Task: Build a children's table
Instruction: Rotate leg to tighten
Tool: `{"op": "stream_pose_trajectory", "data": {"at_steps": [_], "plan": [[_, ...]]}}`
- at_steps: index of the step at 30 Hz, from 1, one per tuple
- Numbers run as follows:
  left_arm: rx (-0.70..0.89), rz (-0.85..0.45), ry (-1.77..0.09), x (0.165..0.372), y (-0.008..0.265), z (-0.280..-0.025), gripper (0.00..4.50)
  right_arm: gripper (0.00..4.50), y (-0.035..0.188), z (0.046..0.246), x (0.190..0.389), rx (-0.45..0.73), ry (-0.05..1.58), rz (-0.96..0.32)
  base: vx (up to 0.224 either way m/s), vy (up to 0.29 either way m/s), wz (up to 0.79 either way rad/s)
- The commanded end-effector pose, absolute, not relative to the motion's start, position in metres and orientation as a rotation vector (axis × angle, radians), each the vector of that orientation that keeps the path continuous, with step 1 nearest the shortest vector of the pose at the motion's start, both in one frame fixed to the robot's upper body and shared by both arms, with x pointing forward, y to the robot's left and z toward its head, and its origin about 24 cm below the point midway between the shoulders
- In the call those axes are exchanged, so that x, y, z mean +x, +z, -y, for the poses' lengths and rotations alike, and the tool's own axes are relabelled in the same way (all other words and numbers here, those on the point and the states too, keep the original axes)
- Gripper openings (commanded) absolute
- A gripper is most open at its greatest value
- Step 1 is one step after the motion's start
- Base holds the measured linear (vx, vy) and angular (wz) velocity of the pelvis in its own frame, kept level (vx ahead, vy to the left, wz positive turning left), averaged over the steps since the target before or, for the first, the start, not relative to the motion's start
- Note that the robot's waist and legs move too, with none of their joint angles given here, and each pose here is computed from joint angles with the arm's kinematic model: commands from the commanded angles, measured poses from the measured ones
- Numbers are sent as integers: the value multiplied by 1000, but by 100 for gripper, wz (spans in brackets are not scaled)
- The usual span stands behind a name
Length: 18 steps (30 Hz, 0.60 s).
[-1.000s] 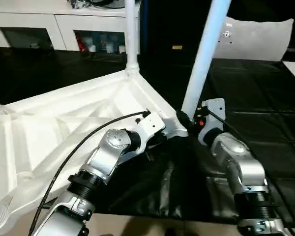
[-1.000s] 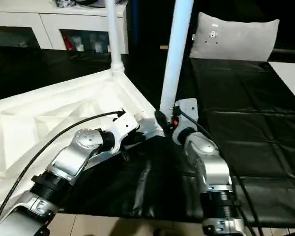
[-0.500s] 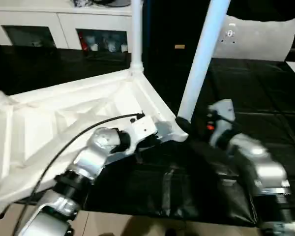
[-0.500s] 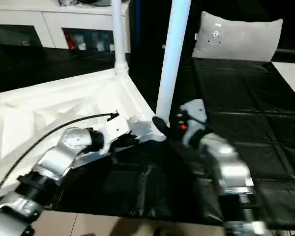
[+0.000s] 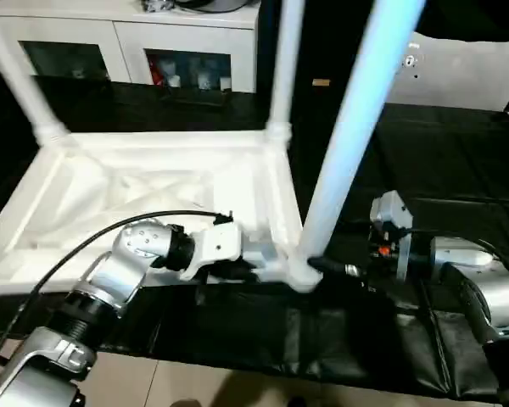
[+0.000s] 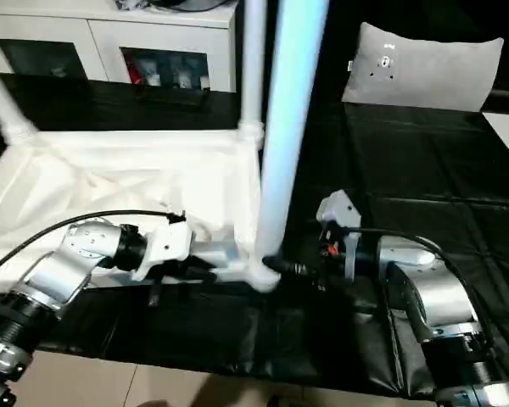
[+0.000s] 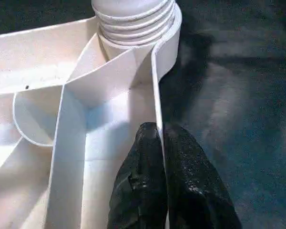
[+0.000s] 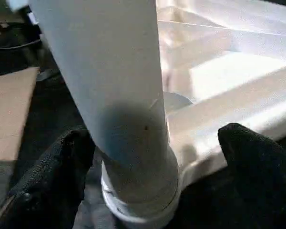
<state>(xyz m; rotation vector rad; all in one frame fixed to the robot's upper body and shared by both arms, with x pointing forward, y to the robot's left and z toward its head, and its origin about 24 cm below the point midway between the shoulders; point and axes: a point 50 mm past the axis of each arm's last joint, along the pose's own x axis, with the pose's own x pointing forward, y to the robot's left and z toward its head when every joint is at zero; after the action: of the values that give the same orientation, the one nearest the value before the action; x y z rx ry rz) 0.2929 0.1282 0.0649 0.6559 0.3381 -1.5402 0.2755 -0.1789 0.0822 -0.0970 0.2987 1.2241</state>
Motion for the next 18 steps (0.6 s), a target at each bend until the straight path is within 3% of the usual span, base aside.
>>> {"op": "stream_pose_trajectory", "data": {"at_steps": [1, 18], "plan": [[720, -377, -1636, 289, 61, -126, 0, 409, 83, 178, 273, -109, 1272, -317, 0, 0, 0], [729, -363, -1648, 292, 62, -126, 0, 269, 80, 169, 265, -11, 1365, -357, 0, 0, 0]]}}
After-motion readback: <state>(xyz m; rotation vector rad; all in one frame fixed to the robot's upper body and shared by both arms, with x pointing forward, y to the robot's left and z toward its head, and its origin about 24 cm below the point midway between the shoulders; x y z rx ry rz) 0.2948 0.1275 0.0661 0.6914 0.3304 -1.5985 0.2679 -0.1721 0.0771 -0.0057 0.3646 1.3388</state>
